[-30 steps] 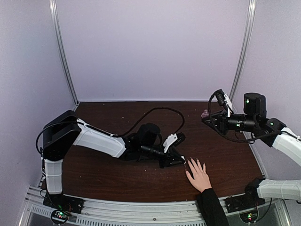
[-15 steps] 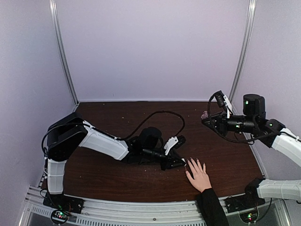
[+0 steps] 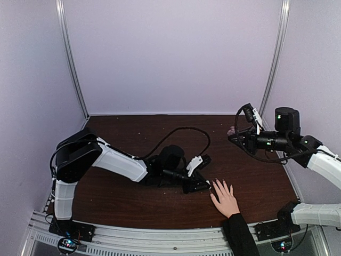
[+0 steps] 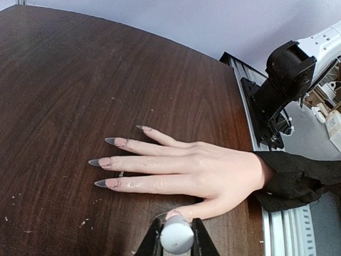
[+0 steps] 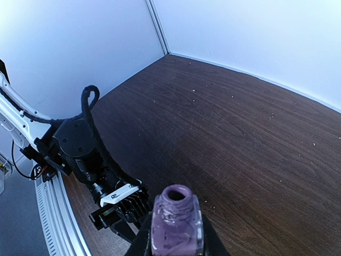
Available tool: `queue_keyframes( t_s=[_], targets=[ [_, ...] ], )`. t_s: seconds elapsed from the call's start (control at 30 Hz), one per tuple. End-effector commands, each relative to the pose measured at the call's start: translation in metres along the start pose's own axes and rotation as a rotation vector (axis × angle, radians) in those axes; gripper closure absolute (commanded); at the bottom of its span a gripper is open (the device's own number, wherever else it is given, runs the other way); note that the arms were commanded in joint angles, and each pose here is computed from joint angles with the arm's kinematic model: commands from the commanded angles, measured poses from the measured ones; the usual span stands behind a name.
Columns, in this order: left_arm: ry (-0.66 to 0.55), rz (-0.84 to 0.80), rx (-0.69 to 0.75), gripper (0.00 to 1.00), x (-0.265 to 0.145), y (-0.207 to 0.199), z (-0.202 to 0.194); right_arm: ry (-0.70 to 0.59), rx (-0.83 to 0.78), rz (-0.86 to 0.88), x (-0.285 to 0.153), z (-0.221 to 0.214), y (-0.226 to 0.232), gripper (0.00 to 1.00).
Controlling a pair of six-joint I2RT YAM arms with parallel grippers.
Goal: Paint the nails
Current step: Paint the nail with the hand.
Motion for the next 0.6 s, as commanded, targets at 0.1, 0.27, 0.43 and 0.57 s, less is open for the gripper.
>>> queue_keyframes(
  t_s=[0.1, 0.27, 0.43, 0.57],
  targets=[
    [-0.002, -0.010, 0.013, 1.00, 0.0106, 0.0001, -0.0001, -0.031, -0.002, 0.004, 0.0002, 0.0050, -0.0006, 1.00],
    [0.002, -0.015, 0.016, 1.00, 0.0122, -0.0012, -0.0007, -0.032, -0.001, 0.008, 0.0006, 0.0050, -0.0003, 1.00],
    [0.006, -0.022, 0.014, 1.00, 0.0148, -0.0016, -0.0019, -0.031, -0.001, 0.006, 0.0002, 0.0044, -0.0005, 1.00],
    [0.010, -0.027, 0.015, 1.00, 0.0167, -0.0017, -0.0027, -0.029, 0.000, 0.006, 0.0008, 0.0040, -0.0008, 1.00]
  ],
)
Point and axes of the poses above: each gripper's point midway between its finger pads, its own x axis out along the fingers, its own y axis along the line the jaws close on, z = x × y, the point moved 3 cm from there along -x, back along the fingers, and after that the axes turned 5 degrees about x, right-handed, at the moved point
